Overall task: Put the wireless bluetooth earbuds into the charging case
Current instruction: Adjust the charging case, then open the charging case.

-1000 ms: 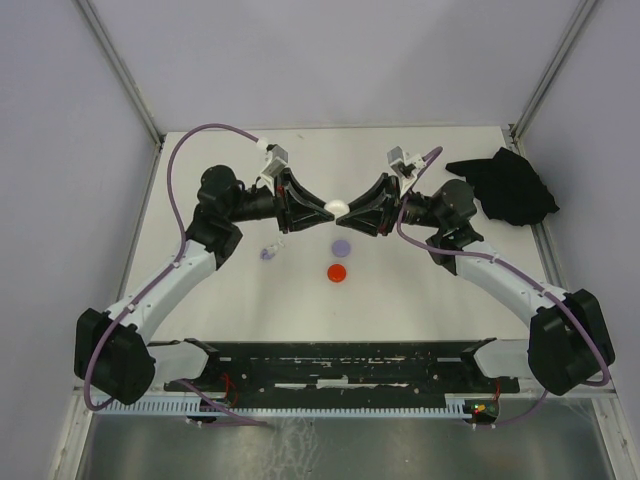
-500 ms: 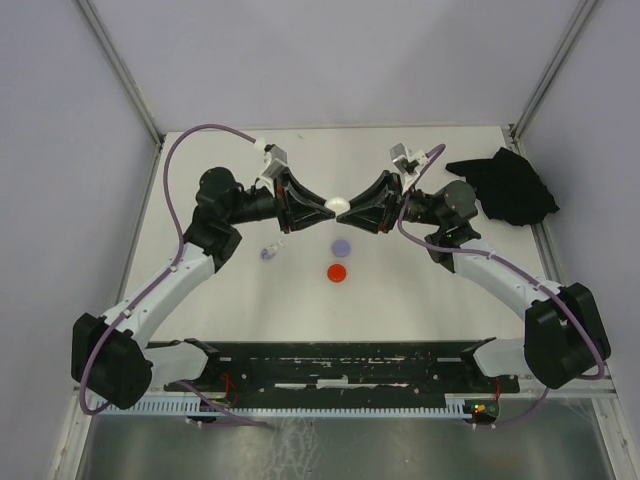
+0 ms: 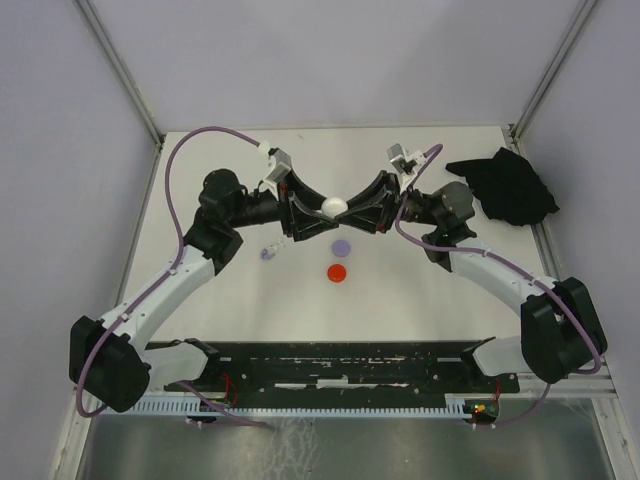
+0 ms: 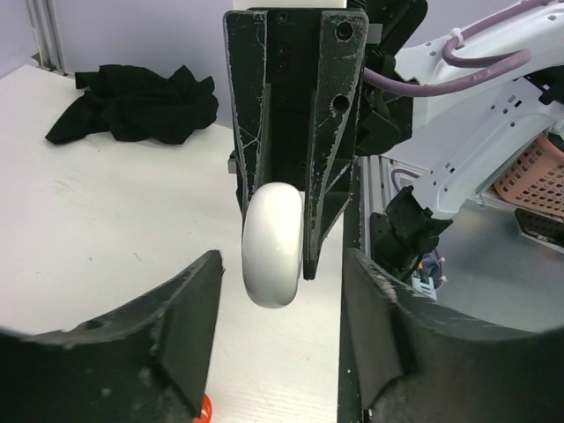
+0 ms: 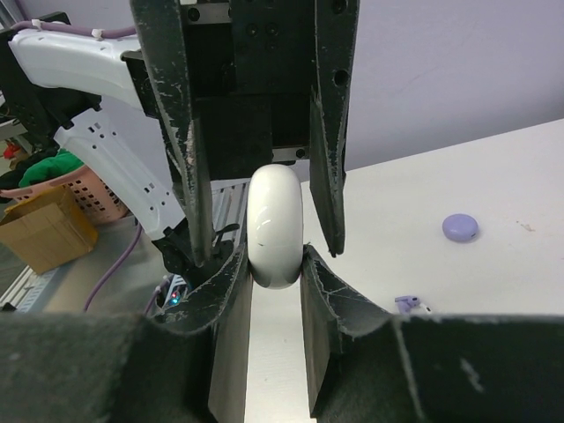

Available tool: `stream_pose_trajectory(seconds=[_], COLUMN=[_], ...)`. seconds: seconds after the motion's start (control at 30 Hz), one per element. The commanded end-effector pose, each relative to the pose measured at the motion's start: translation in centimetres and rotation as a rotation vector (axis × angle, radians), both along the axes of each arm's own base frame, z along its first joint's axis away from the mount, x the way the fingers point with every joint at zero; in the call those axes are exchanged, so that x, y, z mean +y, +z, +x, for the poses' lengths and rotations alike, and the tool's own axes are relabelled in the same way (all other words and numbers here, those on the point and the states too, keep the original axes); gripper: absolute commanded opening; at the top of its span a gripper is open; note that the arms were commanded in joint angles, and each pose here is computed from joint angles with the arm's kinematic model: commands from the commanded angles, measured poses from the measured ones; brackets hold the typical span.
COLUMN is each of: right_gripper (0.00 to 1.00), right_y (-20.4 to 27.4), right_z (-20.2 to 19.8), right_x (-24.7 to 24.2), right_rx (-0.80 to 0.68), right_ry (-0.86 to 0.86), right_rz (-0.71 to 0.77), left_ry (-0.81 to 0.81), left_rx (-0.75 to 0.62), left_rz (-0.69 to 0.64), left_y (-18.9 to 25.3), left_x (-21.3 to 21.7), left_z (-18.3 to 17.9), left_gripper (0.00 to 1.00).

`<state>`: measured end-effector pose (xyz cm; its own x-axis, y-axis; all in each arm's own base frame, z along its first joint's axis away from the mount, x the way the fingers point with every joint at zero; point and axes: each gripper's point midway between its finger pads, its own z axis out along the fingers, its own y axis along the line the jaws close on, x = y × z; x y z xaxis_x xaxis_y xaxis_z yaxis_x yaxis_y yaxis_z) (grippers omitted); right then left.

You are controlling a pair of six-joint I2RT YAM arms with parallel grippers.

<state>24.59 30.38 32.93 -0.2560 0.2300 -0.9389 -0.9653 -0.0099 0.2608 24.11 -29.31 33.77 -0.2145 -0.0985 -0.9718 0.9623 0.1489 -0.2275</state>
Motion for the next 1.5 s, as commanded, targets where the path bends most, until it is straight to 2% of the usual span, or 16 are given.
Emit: stream_pose_trajectory(seconds=[0.0, 0.53, 0.9, 1.23, 1.37, 1.47], right_gripper=[0.04, 0.03, 0.03, 0.03, 0.02, 0.02], right_y=[1.6, 0.8, 0.3, -0.4, -1.5, -3.1], right_z=[-0.7, -1.5, -2.3, -2.0, -1.2, -0.7], right_x=[-0.1, -0.5, -0.2, -0.1, -0.2, -0.5], right_rx=[-0.097, -0.164, -0.169, -0.169, -0.159, -0.152], right_ry=[0.020, 0.008, 0.038, 0.010, -0.036, -0.068], right_rz=[0.010, -0.036, -0.052, -0.089, -0.122, -0.179], left_ry=[0.017, 0.088, 0.172, 0.220, 0.299, 0.428], left_rx=[-0.065, 0.045, 0.086, 0.143, 0.173, 0.225], left_rz=[0.002, 0.051, 0.056, 0.093, 0.126, 0.180], left_y=[1.8, 1.0, 1.7, 0.4, -0.4, -1.7], left_x=[0.4, 1.0, 1.7, 2.1, 3.0, 4.8], left_z=[-0.1, 2.3, 4.2, 5.3, 6.3, 7.7], left_gripper=[0.67, 0.69, 0.69, 0.69, 0.70, 0.74])
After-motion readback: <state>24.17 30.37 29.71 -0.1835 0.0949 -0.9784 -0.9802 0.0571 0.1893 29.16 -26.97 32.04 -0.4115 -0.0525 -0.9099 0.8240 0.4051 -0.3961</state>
